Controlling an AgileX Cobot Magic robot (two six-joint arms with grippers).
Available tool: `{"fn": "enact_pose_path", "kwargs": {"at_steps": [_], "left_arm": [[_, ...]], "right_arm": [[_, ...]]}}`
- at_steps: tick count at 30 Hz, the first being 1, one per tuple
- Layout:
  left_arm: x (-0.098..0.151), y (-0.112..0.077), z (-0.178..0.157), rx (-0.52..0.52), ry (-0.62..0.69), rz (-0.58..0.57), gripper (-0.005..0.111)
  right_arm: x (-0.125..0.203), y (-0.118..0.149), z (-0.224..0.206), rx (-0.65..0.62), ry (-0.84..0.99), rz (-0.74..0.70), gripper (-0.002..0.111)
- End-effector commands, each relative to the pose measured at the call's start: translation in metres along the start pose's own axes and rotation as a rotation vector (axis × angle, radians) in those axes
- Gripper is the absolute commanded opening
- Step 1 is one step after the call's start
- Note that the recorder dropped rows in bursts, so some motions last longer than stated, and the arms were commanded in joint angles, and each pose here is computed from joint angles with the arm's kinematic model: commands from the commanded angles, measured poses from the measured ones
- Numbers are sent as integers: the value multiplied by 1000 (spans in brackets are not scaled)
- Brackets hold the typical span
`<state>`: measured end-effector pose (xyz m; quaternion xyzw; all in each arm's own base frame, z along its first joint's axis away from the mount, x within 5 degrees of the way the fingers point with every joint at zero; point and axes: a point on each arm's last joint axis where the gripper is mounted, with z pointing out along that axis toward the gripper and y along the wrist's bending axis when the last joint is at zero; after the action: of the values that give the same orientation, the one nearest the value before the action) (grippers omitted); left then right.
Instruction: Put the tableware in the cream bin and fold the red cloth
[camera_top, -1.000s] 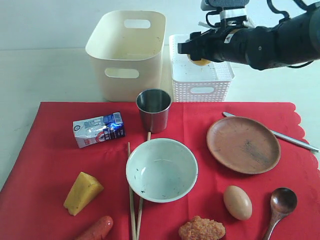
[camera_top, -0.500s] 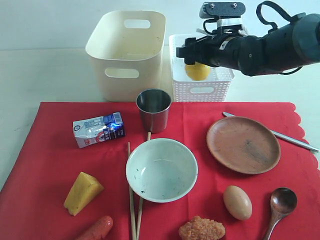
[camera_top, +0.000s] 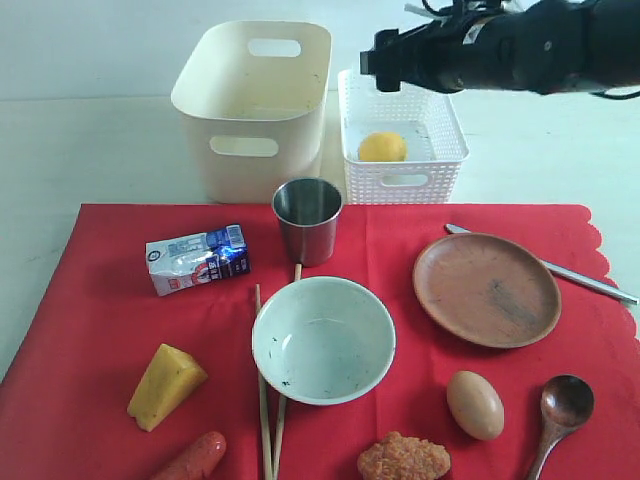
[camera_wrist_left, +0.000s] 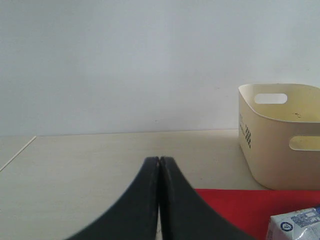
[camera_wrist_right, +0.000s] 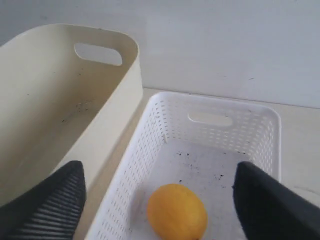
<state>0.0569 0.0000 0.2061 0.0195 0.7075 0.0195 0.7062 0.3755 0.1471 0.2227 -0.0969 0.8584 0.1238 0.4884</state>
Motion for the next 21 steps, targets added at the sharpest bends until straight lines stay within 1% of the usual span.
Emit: {"fn": "enact_pose_path", "kwargs": {"at_steps": [1,5,6,8,11,14,16,18,21], "left_arm": [[1,0,0,0,-1,-12,3],[1,0,0,0,-1,-12,3],[1,0,0,0,-1,-12,3],[1,0,0,0,-1,-12,3],[1,0,0,0,-1,-12,3],[1,0,0,0,-1,-12,3],[1,0,0,0,-1,-12,3],[1,0,0,0,-1,-12,3],[1,0,0,0,-1,-12,3]], "right_arm": [[-24,4,-40,-23,29,-21,48],[-34,7,-80,-41,40,-21,15],[-33,7,-90,-43,39,-22,9],[-28,6,-108,-45,28,-19,0],[-13,3,-135,-46,14,-15,0],[10,5,-157,-60,23,-15,0],[25,12,-170,-93,32,-39,0],[39,25,-177,-150,54,-83,0],[59,45,-181,-237,102,-187,0]]}}
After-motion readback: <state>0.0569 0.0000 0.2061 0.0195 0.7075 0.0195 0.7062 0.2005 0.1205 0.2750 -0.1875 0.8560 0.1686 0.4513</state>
